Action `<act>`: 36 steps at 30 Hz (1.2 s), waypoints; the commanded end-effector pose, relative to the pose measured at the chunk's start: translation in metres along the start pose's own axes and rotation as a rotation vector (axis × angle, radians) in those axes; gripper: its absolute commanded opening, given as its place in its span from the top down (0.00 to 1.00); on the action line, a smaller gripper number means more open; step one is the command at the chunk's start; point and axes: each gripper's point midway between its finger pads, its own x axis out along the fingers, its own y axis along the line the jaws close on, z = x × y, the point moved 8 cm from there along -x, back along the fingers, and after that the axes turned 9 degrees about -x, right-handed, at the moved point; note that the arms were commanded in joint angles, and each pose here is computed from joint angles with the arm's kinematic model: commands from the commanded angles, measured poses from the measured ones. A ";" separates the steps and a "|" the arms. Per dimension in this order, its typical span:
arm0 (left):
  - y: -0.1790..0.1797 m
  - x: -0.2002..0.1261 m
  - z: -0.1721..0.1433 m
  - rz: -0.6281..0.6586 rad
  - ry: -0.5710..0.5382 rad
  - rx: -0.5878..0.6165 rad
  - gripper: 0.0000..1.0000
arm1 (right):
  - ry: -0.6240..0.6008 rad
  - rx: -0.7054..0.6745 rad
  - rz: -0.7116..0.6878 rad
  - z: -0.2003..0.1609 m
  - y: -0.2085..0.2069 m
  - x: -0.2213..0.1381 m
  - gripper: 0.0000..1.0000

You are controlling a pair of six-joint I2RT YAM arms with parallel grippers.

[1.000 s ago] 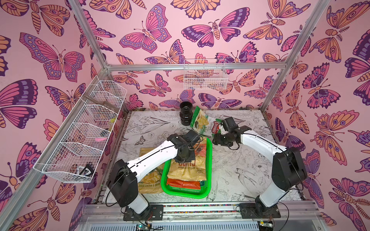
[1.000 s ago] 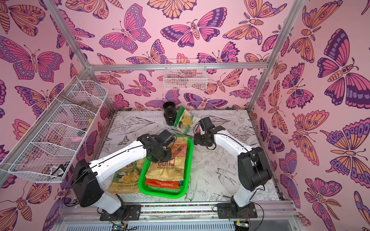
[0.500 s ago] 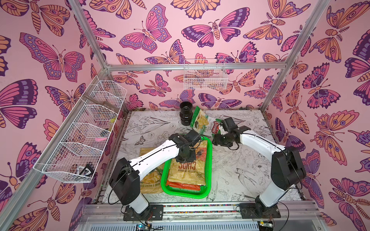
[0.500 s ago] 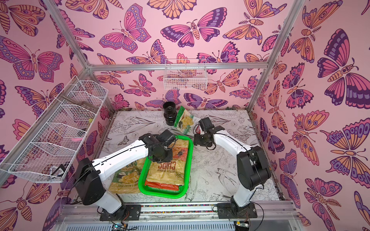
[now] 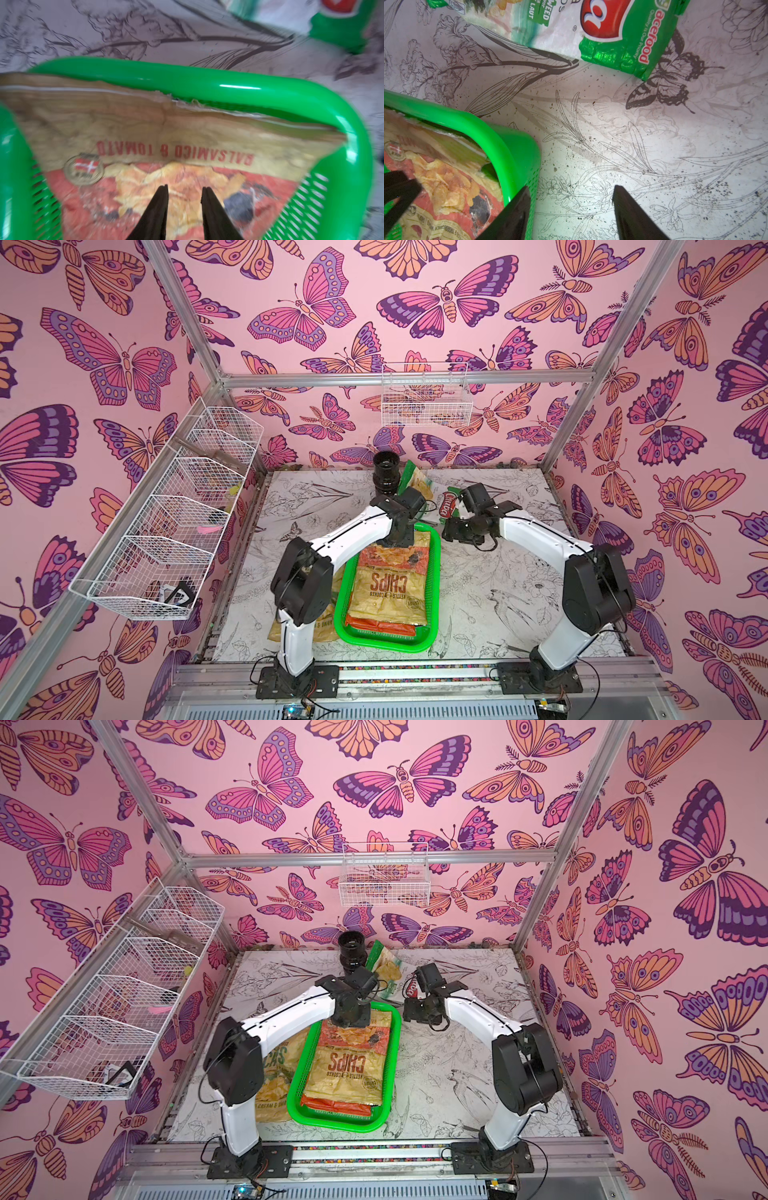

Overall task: Put the potato chips into the basket
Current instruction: Place the potato chip in the basket, then pick up the potato chip from the center of the board.

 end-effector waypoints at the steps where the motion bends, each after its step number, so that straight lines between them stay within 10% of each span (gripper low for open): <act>1: 0.000 0.026 -0.008 0.017 0.058 0.052 0.67 | -0.010 0.006 -0.017 0.005 -0.003 -0.006 0.33; 13: 0.008 0.041 -0.016 -0.033 0.080 0.045 0.66 | -0.040 0.020 0.006 0.017 0.002 -0.010 0.33; 24: 0.019 -0.133 0.056 -0.243 -0.516 0.316 0.58 | -0.100 0.009 -0.209 0.057 -0.007 -0.022 0.32; 36: 0.087 -0.120 0.070 -0.288 -0.680 0.198 0.58 | -0.012 0.027 -0.394 0.118 -0.026 0.046 0.38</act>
